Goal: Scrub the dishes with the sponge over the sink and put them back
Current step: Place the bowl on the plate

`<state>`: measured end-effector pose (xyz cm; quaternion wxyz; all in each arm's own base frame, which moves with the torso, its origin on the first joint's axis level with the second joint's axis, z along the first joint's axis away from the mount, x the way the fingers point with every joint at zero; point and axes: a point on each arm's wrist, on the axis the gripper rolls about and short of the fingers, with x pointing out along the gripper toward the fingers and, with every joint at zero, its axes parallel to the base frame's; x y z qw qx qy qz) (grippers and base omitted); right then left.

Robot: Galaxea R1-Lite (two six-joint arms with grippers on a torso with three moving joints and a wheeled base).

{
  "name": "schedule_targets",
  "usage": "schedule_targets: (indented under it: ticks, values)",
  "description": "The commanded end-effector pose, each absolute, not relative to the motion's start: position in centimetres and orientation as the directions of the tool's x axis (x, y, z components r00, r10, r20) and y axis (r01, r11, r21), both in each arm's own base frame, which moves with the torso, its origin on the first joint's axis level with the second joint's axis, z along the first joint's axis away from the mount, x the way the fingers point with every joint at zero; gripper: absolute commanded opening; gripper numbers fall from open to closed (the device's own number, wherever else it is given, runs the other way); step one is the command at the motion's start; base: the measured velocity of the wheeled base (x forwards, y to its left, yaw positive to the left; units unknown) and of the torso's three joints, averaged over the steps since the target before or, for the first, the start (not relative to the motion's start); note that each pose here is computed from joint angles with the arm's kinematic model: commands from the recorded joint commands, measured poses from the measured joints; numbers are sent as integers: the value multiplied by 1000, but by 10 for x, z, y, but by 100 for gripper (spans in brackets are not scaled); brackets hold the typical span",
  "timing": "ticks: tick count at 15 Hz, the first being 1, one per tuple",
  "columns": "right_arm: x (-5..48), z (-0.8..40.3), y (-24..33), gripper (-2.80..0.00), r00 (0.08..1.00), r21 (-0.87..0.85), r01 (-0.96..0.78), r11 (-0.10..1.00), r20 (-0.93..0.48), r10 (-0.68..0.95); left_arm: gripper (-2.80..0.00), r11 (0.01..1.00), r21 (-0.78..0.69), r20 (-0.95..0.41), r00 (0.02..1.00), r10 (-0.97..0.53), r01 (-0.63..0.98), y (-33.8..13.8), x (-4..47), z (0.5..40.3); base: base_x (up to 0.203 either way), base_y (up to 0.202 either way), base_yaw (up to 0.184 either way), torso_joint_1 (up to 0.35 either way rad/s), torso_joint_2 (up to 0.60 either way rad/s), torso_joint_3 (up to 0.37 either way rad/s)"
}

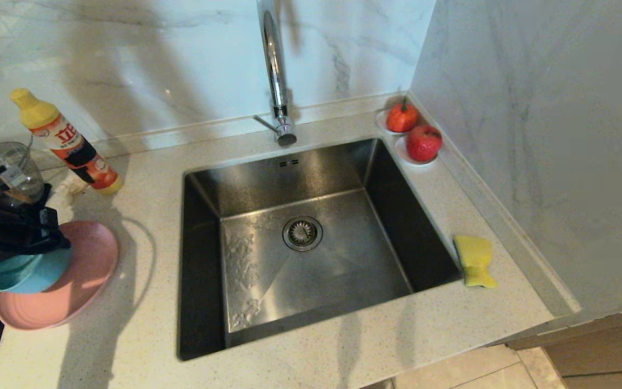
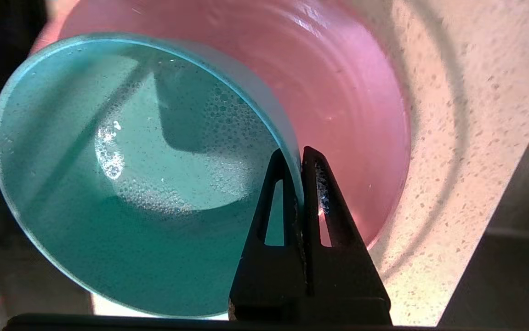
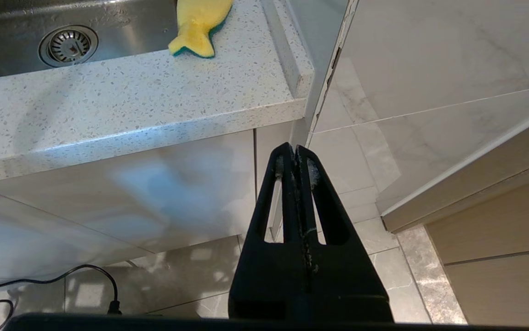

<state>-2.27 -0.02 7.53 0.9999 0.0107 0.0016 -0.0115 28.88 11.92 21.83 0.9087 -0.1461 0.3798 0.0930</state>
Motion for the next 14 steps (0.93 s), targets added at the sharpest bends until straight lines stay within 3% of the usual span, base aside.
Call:
schedule_targets:
  ticks: [1,12,13,14]
  values:
    - [-22,75,0,-280,1000,21,23,1000,-6,-23,-280,940,-199,-735,677,45,-278,118,293,211,0,0,0,0,0,0]
    - [-22,75,0,-280,1000,21,24,999,-6,-24,-280,945,-160,-729,680,81,-285,105,301,201,0,0,0,0,0,0]
    - [-23,75,0,-280,1000,22,23,999,-5,-23,0,945,-161,-725,683,82,-284,105,301,202,0,0,0,0,0,0]
    - [-22,75,0,-280,1000,21,23,1000,-6,-23,0,943,-166,-718,691,84,-287,105,300,205,0,0,0,0,0,0]
